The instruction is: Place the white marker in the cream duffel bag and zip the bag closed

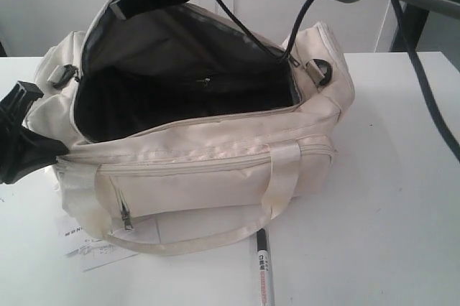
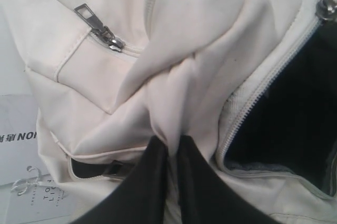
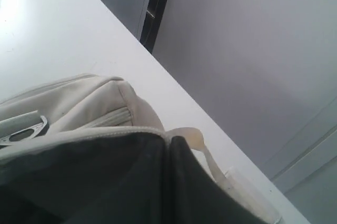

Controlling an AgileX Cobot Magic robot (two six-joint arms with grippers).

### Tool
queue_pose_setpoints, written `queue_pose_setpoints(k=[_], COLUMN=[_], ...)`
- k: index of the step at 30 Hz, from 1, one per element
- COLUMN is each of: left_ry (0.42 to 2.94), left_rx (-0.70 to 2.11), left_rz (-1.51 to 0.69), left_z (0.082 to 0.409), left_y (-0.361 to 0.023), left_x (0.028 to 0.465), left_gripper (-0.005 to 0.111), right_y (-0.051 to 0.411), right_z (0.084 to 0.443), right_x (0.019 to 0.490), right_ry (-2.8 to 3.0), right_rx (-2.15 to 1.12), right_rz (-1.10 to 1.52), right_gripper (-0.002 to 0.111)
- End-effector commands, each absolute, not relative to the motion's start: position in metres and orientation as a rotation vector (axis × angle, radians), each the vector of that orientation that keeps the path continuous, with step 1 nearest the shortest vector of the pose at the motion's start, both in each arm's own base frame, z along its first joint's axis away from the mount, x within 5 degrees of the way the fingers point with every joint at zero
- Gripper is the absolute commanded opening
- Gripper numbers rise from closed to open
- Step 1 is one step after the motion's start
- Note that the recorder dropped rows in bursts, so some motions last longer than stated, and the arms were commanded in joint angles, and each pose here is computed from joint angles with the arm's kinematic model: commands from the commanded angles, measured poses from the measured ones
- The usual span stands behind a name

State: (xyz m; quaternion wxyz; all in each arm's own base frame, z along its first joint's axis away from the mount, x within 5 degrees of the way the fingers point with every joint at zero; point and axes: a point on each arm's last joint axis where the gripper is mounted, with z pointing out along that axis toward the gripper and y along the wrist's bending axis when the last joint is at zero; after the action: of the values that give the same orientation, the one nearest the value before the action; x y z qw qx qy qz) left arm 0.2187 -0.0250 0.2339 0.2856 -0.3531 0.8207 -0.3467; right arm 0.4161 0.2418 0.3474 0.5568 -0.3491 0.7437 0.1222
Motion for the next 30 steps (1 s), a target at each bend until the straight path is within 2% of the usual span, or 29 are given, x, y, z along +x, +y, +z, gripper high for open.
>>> queue_pose_setpoints(k=[1, 30], left_ry=[2.191, 2.191], left_rx=[-0.956, -0.976], left_rz=[-0.927, -0.943], left_z=[0.233, 0.233], left_y=[-0.024, -0.025], left_x=[0.217, 0.217], left_gripper=[0.000, 0.001], right_y=[0.232, 0.229], right_z=[0.366, 0.378], right_x=[0.420, 0.406], right_ry=[1.682, 1.722], right_rx=[-0.695, -0.734], right_rz=[0.280, 0.322], right_gripper=[0.000, 0.000])
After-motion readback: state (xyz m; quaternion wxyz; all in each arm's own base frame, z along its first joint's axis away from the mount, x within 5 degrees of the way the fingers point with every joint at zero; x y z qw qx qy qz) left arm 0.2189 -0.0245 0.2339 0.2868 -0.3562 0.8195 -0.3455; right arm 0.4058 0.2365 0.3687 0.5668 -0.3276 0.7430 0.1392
